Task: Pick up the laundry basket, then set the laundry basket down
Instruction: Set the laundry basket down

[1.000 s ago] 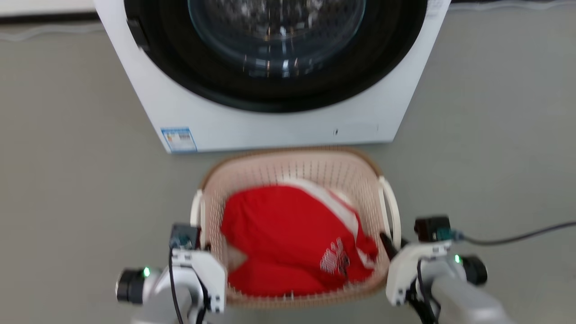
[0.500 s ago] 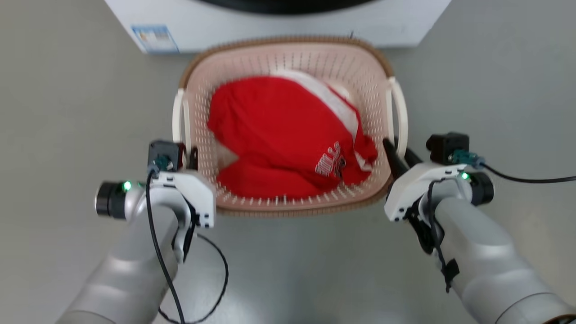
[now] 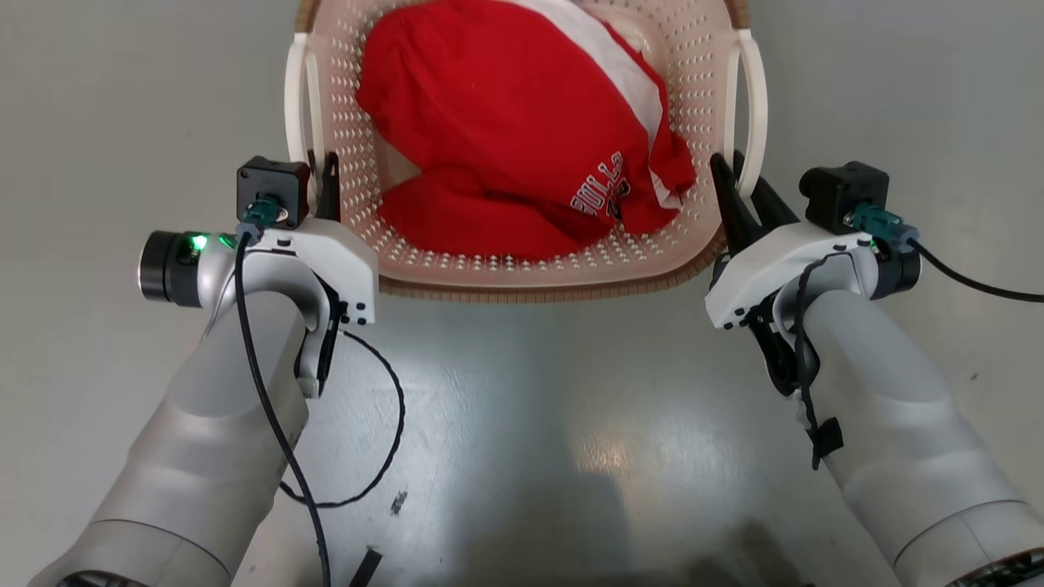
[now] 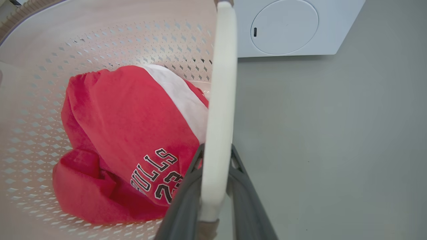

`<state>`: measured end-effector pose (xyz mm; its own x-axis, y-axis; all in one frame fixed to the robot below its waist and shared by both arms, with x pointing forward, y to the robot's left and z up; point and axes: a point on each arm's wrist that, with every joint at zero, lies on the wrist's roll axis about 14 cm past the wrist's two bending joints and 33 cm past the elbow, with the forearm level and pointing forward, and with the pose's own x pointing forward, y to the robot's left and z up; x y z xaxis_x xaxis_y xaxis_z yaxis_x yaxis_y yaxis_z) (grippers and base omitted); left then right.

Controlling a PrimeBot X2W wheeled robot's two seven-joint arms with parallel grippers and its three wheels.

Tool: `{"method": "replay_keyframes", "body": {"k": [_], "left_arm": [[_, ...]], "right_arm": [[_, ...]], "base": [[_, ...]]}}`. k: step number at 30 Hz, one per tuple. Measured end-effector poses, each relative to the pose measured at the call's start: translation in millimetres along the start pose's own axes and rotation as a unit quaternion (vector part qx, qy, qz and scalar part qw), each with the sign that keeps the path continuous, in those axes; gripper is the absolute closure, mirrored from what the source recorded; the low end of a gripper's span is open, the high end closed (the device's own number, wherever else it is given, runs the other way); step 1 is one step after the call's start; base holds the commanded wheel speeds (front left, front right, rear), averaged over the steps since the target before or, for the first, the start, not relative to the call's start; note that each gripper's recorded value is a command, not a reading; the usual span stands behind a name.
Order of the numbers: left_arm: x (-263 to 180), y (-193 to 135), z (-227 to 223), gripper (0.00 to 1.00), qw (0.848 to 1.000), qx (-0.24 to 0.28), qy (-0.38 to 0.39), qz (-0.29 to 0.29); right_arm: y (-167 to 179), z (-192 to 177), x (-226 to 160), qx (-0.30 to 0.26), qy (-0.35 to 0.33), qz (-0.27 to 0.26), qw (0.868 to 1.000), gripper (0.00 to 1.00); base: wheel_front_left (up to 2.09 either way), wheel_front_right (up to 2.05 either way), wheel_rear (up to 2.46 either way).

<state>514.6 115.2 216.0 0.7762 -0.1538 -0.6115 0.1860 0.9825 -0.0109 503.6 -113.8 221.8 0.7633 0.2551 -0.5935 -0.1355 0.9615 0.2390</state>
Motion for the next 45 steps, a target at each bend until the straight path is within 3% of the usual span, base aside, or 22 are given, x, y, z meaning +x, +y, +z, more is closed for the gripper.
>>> {"method": "replay_keyframes", "body": {"k": [23, 42, 43, 44, 45], "left_arm": [[50, -3, -28, 1.0, 1.0, -0.007, 0.003, -0.005], [58, -1, -42, 1.0, 1.0, -0.021, 0.015, 0.0], [59, -2, -45, 1.0, 1.0, -0.022, 0.02, -0.001], [60, -2, -47, 0.67, 1.0, -0.019, 0.023, -0.003], [62, -2, -48, 0.21, 1.0, -0.019, 0.023, -0.004]], "right_arm": [[-29, -40, 38, 0.01, 0.024, -0.025, 0.999, 1.0], [-35, -43, 49, 0.013, 0.024, -0.032, 0.999, 1.0], [-37, -43, 50, 0.014, 0.023, -0.034, 0.999, 0.93], [-38, -45, 50, 0.015, 0.025, -0.035, 0.999, 0.56], [-38, -49, 50, 0.016, 0.029, -0.034, 0.999, 0.15]], "base": [[0.0, 0.0, 0.0], [0.0, 0.0, 0.0], [0.0, 0.0, 0.0], [0.0, 0.0, 0.0], [0.0, 0.0, 0.0]]}}
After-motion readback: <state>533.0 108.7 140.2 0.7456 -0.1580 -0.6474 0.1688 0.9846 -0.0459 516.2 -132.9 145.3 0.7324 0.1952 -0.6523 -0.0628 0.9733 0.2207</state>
